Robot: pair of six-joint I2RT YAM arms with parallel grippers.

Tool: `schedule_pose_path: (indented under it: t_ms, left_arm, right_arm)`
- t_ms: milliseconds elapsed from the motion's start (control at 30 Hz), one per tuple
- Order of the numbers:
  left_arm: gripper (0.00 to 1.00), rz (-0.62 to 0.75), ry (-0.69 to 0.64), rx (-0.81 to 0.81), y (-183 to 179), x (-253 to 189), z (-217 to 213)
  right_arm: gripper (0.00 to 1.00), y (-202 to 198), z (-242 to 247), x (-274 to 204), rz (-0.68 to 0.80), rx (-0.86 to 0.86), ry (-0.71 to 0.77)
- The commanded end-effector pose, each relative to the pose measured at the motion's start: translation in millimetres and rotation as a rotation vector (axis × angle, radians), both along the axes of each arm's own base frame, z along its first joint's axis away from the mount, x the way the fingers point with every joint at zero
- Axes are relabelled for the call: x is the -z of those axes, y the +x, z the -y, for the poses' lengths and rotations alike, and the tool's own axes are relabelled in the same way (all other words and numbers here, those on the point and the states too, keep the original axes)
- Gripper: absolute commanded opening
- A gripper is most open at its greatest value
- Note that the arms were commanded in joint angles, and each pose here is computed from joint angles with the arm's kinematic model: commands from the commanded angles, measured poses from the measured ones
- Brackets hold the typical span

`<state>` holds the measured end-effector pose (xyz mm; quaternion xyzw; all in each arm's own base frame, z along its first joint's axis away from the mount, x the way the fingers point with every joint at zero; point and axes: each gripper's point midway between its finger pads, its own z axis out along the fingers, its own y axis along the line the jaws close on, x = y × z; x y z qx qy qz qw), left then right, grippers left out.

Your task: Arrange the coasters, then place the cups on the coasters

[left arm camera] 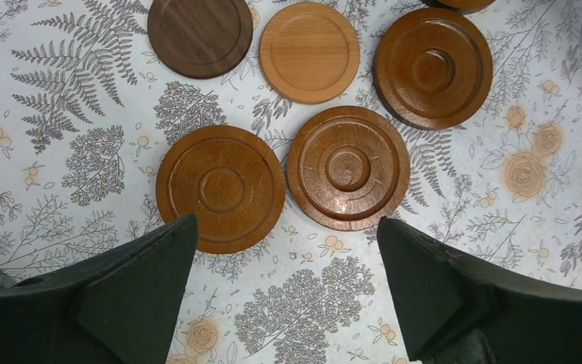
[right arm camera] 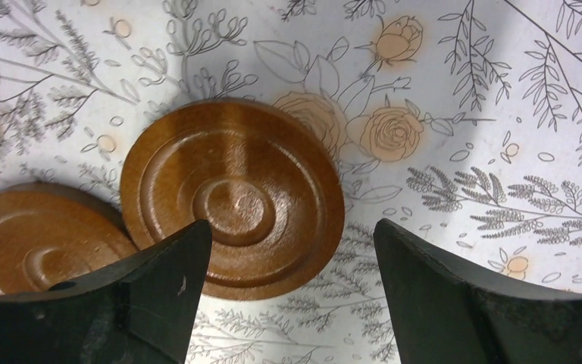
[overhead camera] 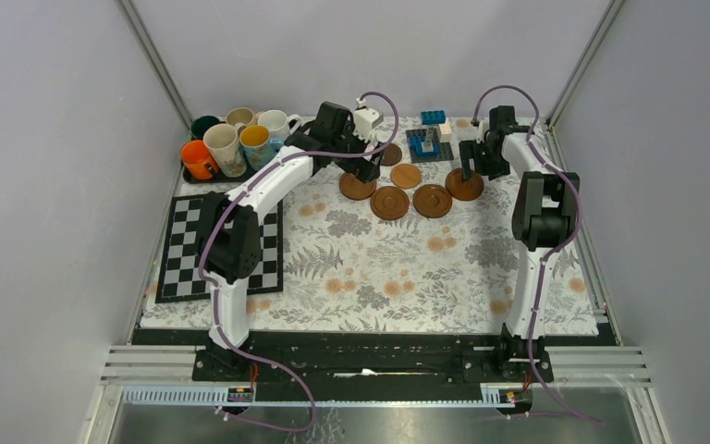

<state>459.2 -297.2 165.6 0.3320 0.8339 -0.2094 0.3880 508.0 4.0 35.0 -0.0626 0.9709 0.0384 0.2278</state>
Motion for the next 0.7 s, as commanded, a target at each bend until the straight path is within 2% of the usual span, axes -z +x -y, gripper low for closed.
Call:
schedule_pose_path:
  t_ms: [0,367,667]
  left_arm:
    - [0.99,0.056,0.026,-0.001,16.1,1.2,-0.3]
    - [0.99,-0.009,0.075,-0.115,59.0,57.3,-4.9]
    - [0.99,-0.091,0.091,-0.078,54.6,88.8,3.4]
  right_arm:
    - [0.85,13.5,6.8,-1.8,0.017,0.01,-0.029]
    - [0.72,-7.5,2.9,21.8,-0.056,-0.019,-0.012]
    - [0.7,-27.9,0.4,26.9,-0.084,-0.034,-0.004]
